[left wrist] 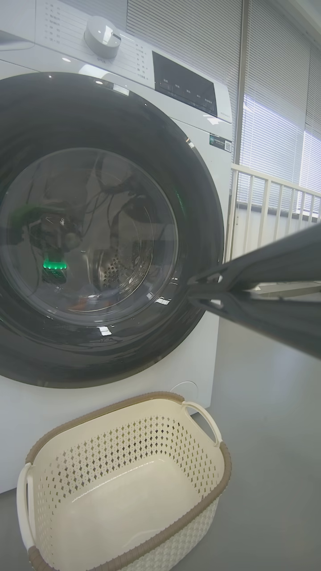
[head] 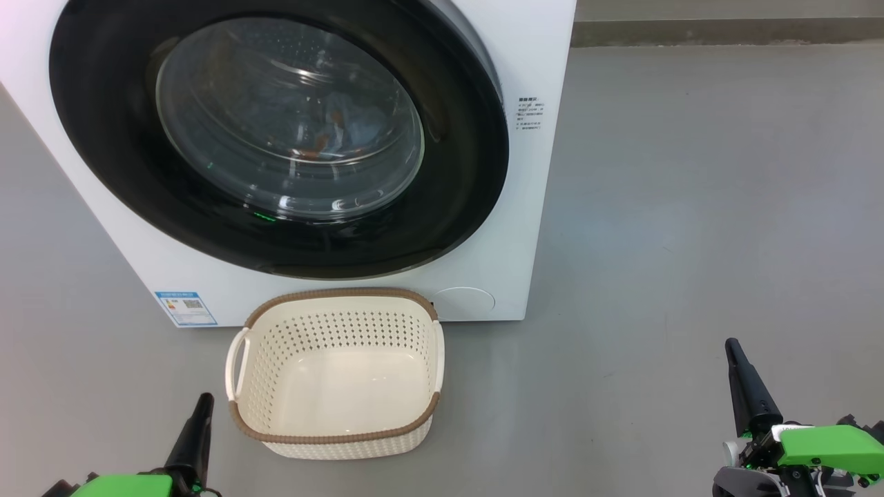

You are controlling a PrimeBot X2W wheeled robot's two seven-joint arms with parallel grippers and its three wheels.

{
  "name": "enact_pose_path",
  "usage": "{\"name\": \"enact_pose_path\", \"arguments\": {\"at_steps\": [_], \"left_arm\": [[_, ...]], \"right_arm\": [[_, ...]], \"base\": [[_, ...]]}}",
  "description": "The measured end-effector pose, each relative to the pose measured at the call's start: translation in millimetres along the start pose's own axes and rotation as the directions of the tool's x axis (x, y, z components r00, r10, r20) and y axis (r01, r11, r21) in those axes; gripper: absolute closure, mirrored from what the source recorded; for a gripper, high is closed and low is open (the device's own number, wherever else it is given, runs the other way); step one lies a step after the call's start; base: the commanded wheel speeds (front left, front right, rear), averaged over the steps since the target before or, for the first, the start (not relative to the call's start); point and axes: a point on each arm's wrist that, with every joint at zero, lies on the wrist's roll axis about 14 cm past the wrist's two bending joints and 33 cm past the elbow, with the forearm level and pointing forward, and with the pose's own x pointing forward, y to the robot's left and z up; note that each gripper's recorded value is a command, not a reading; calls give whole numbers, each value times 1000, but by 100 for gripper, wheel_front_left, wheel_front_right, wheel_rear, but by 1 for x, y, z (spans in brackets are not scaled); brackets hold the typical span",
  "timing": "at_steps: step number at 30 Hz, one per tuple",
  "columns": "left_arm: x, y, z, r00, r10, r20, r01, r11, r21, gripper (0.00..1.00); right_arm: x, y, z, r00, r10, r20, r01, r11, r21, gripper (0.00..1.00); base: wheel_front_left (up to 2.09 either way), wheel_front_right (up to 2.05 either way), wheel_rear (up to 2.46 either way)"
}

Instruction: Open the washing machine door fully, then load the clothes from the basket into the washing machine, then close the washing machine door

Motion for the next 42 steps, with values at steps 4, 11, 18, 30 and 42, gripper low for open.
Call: {"name": "enact_pose_path", "arguments": {"at_steps": [4,11,18,30,42], "left_arm": [[0,0,0,1000,0,0,0,1000,0,100],[0,0,0,1000,0,0,0,1000,0,100],[0,0,0,1000,0,0,0,1000,0,100],[0,0,0,1000,0,0,0,1000,0,100],[0,0,0,1000,0,0,0,1000,0,100]], "right_arm": [[0,0,0,1000,0,0,0,1000,0,100],[0,0,0,1000,0,0,0,1000,0,100],[0,0,0,1000,0,1,0,1000,0,100],[0,0,0,1000,0,1,0,1000,1,100],[0,0,0,1000,0,1,0,1000,1,100]], "base": [[0,0,0],[0,0,0],[0,0,0],[0,0,0],[0,0,0]]}}
